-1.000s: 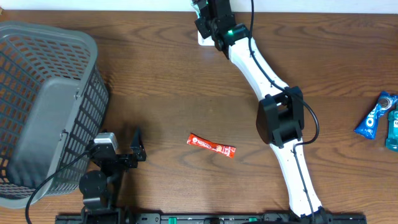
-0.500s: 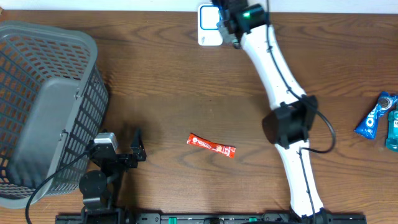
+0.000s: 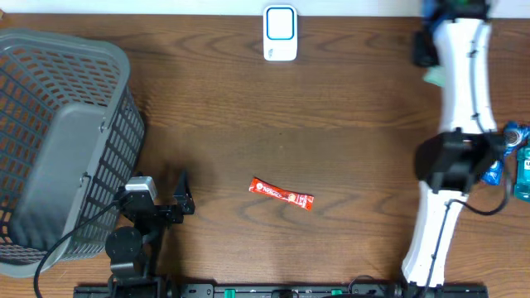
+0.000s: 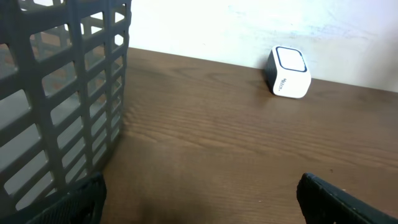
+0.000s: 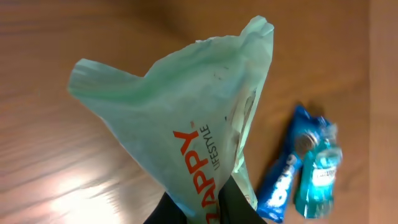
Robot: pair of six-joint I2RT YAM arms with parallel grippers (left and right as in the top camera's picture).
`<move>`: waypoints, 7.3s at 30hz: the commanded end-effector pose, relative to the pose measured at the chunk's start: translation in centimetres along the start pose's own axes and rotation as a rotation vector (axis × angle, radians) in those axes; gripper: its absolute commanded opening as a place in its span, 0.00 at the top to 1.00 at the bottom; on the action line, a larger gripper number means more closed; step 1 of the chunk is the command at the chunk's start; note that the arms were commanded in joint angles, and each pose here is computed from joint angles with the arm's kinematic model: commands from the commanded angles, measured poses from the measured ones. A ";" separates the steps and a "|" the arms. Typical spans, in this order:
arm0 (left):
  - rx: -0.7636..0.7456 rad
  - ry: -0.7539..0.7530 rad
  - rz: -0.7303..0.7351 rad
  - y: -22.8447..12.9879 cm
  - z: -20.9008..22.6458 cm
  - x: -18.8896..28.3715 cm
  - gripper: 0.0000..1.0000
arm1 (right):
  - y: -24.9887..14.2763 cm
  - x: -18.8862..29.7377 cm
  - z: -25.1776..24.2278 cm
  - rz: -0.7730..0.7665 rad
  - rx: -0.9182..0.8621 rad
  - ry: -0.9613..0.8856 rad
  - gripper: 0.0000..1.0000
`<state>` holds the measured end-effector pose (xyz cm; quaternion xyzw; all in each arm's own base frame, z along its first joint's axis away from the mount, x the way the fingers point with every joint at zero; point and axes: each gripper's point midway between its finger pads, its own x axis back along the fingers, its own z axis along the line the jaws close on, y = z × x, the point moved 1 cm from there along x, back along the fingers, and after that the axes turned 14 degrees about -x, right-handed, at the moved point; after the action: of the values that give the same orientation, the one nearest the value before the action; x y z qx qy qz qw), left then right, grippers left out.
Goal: Scan the item barcode
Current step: 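Carry the wipes pack right and drop it beside the Oreo pack, then move the right gripper to the red Nescafé stick and grasp it, then lift the Nescafé stick and carry it to the scanner, then hold the Nescafé stick in front of the scanner window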
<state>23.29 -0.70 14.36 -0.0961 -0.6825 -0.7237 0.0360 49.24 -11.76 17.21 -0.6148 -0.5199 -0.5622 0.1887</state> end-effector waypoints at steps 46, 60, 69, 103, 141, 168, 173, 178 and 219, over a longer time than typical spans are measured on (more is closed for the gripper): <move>-0.002 -0.005 0.038 -1.4 -0.1 -0.2 0.02 | -22.0 21.4 17.5 0.154 0.860 0.724 0.01; -0.002 -0.005 0.038 -1.4 -0.1 -0.2 0.02 | -33.6 14.6 22.2 0.250 1.160 0.564 0.01; -0.002 -0.005 0.038 -1.4 -0.1 -0.2 0.02 | -39.5 10.6 22.9 0.226 1.248 0.443 0.01; -0.002 -0.005 0.038 -1.4 -0.1 -0.2 0.02 | -44.2 16.5 21.9 0.812 1.038 1.015 0.99; -0.002 -0.005 0.038 -1.4 -0.1 -0.2 0.02 | -33.7 25.2 20.8 1.201 0.366 1.619 0.99; -0.002 -0.005 0.038 -1.4 -0.1 -0.2 0.02 | -14.6 8.7 27.6 0.299 -0.892 0.721 0.98; -0.002 -0.005 0.038 -1.4 -0.1 -0.2 0.02 | -11.1 8.9 28.7 0.195 -1.024 0.817 0.98; -0.002 -0.005 0.038 -1.4 -0.1 -0.2 0.02 | -7.8 8.5 30.8 0.141 -1.093 0.957 0.98; -0.002 -0.005 0.038 -1.4 -0.1 -0.2 0.02 | -0.3 7.7 29.2 0.242 -1.020 0.866 0.98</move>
<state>23.29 -0.70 14.36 -0.0962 -0.6823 -0.7238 0.0358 62.34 17.02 10.02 -0.4314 0.0443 -0.8947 0.1073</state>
